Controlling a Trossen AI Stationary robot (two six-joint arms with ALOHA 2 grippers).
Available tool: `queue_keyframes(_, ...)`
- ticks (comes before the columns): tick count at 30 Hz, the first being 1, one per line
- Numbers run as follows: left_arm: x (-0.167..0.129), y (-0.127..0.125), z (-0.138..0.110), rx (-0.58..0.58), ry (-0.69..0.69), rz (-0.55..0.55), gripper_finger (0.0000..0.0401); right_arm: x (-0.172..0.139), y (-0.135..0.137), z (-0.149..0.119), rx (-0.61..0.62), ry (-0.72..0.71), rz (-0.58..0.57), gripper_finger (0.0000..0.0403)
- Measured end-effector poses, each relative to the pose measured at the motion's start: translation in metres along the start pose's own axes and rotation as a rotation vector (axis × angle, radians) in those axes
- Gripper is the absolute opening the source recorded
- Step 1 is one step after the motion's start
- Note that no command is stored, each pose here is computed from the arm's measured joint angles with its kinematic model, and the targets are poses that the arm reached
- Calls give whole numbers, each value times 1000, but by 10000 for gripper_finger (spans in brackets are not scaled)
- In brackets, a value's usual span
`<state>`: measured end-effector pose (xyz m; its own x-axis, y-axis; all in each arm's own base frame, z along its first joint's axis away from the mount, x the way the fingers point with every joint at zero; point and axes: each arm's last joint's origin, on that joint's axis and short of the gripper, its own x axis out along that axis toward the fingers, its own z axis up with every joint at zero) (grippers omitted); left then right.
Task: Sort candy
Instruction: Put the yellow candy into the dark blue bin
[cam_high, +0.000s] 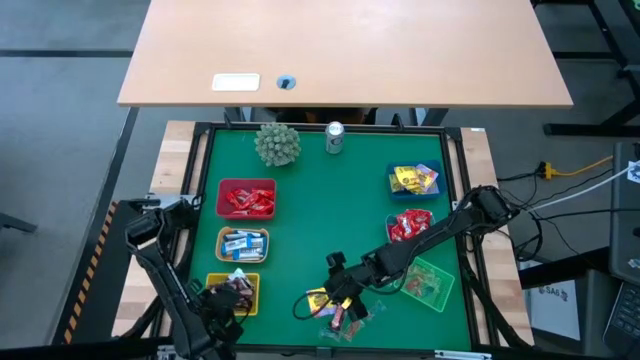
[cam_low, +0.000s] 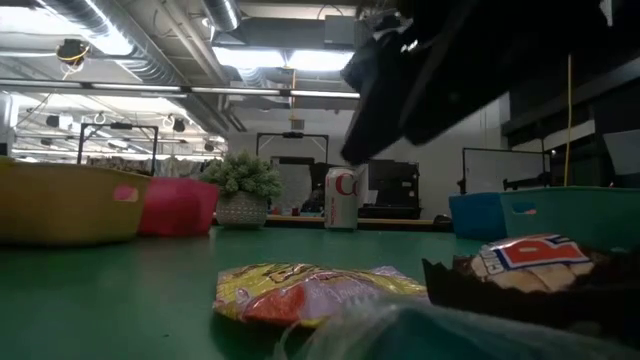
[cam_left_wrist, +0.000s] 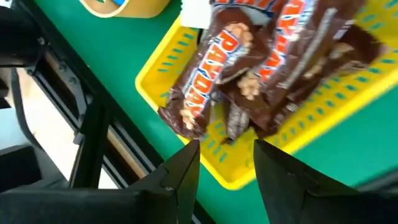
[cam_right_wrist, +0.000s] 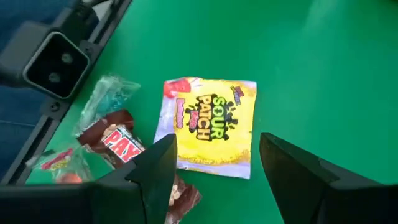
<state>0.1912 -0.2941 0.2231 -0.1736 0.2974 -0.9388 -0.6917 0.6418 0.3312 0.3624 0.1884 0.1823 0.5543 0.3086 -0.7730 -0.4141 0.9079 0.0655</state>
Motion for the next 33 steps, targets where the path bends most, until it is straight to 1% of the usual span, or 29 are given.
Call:
queue_keyframes(3, -7, -1, 0, -3, -14, -34, 138, 11, 0, -3, 29, -2, 0, 230)
queue_keyframes(7, -14, -3, 6, -36, -97, -79, 138, 25, -1, -8, 33, 8, -2, 230)
queue_keyframes(10, -14, -5, 12, -50, -125, -95, 138, 35, -2, -11, 33, 6, -4, 230)
queue_keyframes(13, -14, -6, 16, -64, -122, -99, 138, 42, -3, -16, 32, 20, -34, 230)
queue_keyframes(15, -14, -7, 19, -73, -120, -99, 137, 46, -5, -18, 32, 32, -73, 230)
queue_keyframes(18, -14, -8, 24, -78, -117, -99, 137, 46, -7, -20, 23, 40, -139, 230)
queue_keyframes(20, -14, -9, 26, -72, -117, -98, 137, 46, -7, -20, 22, 38, -160, 230)
queue_keyframes(26, -14, -9, 28, -65, -115, -100, 137, 45, -8, -22, 20, 71, -168, 230)
queue_keyframes(33, -14, -9, 28, -66, -114, -100, 137, 44, -9, -26, 46, 111, -171, 230)
